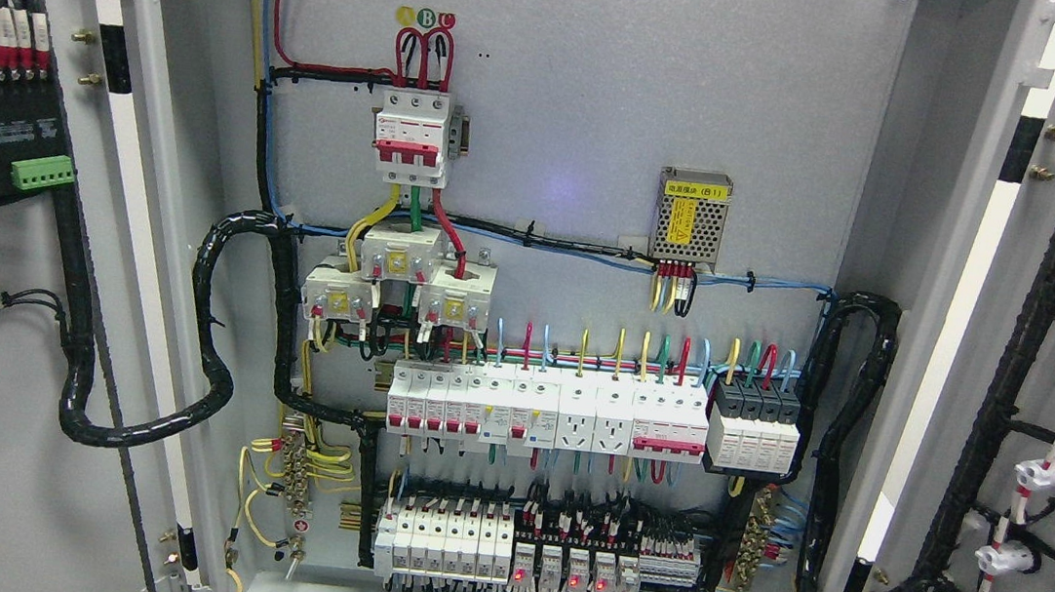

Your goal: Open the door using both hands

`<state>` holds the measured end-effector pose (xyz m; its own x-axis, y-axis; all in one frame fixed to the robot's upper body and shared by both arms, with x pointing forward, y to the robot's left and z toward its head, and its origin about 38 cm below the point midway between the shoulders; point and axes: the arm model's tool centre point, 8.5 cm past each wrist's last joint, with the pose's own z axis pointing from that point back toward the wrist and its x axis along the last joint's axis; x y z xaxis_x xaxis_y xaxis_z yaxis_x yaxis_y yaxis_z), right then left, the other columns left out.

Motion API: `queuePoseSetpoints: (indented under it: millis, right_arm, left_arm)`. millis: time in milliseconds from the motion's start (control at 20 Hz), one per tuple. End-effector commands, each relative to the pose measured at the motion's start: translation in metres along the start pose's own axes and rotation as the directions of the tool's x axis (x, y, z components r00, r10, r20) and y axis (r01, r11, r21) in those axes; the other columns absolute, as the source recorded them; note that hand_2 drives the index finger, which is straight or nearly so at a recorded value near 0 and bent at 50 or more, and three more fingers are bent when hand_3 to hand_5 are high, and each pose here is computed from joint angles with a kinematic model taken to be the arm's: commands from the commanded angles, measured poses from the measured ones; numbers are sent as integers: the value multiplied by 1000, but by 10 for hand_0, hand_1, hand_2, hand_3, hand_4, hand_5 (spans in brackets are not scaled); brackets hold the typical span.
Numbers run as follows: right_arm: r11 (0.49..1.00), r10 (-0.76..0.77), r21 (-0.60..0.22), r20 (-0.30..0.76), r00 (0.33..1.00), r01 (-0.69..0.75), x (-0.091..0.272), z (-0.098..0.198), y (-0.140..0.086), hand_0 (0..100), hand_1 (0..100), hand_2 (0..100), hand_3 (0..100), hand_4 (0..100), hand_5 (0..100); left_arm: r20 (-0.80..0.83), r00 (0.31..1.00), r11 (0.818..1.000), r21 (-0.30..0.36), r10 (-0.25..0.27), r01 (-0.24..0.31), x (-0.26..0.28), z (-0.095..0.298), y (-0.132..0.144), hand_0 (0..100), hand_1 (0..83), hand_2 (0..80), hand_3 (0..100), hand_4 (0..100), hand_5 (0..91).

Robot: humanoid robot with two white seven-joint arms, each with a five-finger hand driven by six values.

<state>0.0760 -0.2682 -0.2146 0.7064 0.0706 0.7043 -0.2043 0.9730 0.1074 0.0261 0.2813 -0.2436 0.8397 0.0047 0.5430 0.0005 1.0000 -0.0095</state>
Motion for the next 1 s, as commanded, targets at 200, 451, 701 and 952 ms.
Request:
queuePoseSetpoints:
  millis: [200,451,701,952]
  right_arm:
    - [999,-3,-42,-525,851,-22,-127,63,58,0,0,0,0,0,0]
    - [998,-47,-62,-616,786,10,-136,67,67,0,0,0,0,0,0]
    - [995,-99,-87,-609,787,58,-133,62,79,0,0,0,0,0,0]
    - [990,-139,-108,-626,767,91,-132,58,82,0,0,0,0,0,0]
  left_arm:
    - [-509,859,999,34,54,-43,-82,40,-12,0,0,0,0,0,0]
    - [-521,854,999,-30,-6,-11,-85,40,-29,0,0,0,0,0,0]
    - [-539,842,999,-24,22,-41,-88,42,-36,0,0,0,0,0,0]
    - [-540,841,998,-13,40,-56,-87,41,-36,0,0,0,0,0,0]
